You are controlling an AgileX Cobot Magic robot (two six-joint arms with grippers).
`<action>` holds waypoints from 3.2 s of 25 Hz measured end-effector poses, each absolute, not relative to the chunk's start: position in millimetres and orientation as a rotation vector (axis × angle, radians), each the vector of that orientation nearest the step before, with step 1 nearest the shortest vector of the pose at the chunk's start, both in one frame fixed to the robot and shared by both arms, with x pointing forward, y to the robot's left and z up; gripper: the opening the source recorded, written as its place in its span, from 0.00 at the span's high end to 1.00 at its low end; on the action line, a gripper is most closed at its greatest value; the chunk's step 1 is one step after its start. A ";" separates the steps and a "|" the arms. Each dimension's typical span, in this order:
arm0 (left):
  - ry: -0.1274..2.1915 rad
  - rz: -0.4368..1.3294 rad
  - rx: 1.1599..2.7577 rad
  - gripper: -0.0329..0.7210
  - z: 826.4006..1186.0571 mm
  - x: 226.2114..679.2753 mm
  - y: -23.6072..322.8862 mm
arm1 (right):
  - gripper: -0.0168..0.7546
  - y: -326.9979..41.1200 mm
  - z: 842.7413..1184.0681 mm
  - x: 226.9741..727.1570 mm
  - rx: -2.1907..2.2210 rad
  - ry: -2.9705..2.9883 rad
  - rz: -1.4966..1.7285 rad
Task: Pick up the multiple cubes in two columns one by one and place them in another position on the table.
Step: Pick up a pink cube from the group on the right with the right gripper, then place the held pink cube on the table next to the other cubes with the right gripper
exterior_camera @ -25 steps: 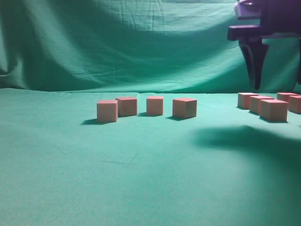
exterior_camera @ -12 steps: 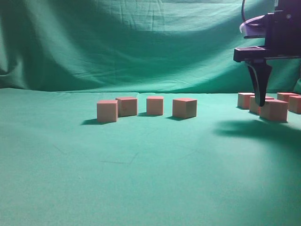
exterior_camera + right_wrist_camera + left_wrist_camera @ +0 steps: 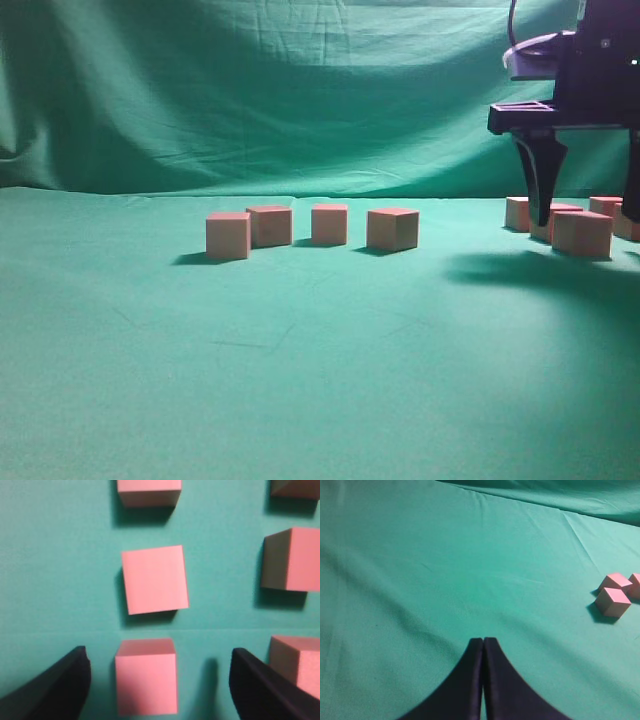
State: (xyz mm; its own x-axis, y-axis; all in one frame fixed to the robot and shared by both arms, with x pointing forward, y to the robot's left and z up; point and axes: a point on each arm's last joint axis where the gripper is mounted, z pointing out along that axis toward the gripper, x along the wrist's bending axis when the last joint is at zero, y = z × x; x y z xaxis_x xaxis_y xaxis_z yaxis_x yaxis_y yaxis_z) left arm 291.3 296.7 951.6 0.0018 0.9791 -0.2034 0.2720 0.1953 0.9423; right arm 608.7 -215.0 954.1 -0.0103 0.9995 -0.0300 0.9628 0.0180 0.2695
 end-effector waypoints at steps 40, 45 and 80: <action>1.472 0.893 1.262 0.96 951.6 291.3 296.7 | 0.65 -89.1 1035.2 512.5 1.469 2.706 0.370; 1.472 0.893 1.262 0.96 951.6 291.3 296.7 | 0.65 -42.6 1026.3 509.4 1.331 2.792 0.379; 1.472 0.893 1.262 0.96 951.6 291.3 296.7 | 0.65 24.3 952.2 560.8 1.297 2.755 0.249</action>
